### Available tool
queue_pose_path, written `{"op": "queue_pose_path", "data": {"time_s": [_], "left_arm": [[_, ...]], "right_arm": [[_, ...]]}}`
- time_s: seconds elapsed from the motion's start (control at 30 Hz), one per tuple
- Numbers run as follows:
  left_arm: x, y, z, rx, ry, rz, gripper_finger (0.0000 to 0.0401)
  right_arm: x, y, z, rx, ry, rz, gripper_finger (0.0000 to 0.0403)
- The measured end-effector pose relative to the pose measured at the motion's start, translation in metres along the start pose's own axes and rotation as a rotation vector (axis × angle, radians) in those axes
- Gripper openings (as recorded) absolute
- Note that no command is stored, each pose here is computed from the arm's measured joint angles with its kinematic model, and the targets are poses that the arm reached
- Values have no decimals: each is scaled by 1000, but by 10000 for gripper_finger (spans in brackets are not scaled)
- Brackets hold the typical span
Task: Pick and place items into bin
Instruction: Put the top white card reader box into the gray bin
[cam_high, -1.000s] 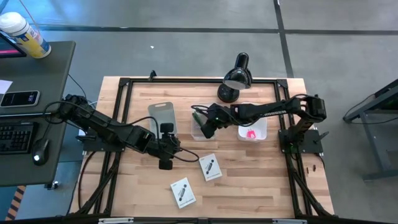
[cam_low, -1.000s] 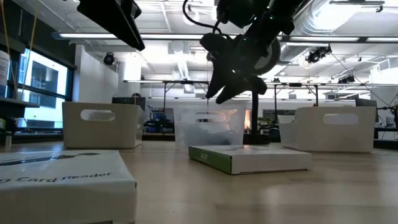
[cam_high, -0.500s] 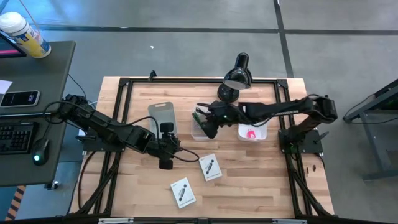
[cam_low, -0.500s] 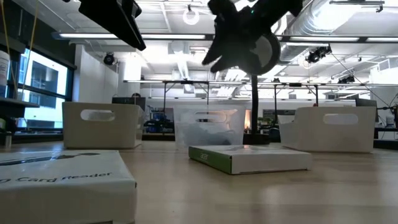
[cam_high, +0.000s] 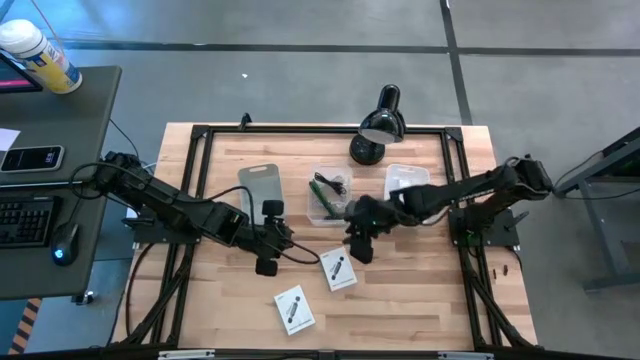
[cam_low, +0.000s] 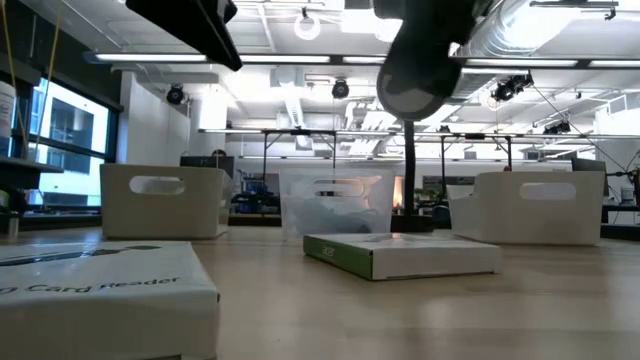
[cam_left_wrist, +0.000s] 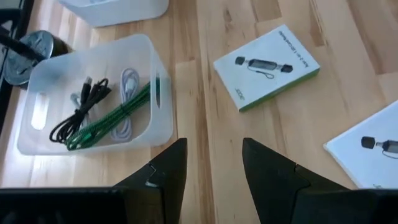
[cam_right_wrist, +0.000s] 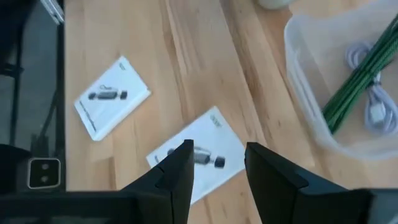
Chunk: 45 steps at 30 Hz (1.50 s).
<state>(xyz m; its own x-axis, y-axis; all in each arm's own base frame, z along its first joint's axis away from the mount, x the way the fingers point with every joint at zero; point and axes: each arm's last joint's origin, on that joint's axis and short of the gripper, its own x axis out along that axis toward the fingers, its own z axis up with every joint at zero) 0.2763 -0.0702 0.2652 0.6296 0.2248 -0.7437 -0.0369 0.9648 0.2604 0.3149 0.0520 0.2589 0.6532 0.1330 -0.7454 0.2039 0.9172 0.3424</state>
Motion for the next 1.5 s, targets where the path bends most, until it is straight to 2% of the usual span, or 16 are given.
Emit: {"op": "queue_pose_path", "data": {"time_s": [0.17,0.37,0.53,0.73,0.97,1.13,1.2,1.33,1.43,1.5], "left_arm": [[0,0,4,25,-39,-5,143],[13,-7,11,77,-83,3,143],[33,-17,12,146,-74,-44,143],[53,-27,9,187,-42,-126,143],[73,-36,6,258,-24,-136,143],[92,-47,7,274,-67,-204,143],[96,-49,6,254,-64,-227,143],[100,-51,5,138,-44,-263,143],[101,-48,6,13,-30,-268,143],[102,-45,6,-97,-8,-310,143]], "right_arm": [[0,18,-14,12,24,-18,134],[1,30,-31,41,40,-88,134],[17,27,-55,168,46,-70,133],[36,19,-86,361,-1,5,133],[49,5,-110,604,-58,104,133],[49,2,-113,647,-53,100,133],[49,3,-112,648,-59,110,133],[49,2,-113,643,-70,94,134],[49,0,-113,628,-90,65,134],[49,-1,-113,617,-103,45,133]]}}
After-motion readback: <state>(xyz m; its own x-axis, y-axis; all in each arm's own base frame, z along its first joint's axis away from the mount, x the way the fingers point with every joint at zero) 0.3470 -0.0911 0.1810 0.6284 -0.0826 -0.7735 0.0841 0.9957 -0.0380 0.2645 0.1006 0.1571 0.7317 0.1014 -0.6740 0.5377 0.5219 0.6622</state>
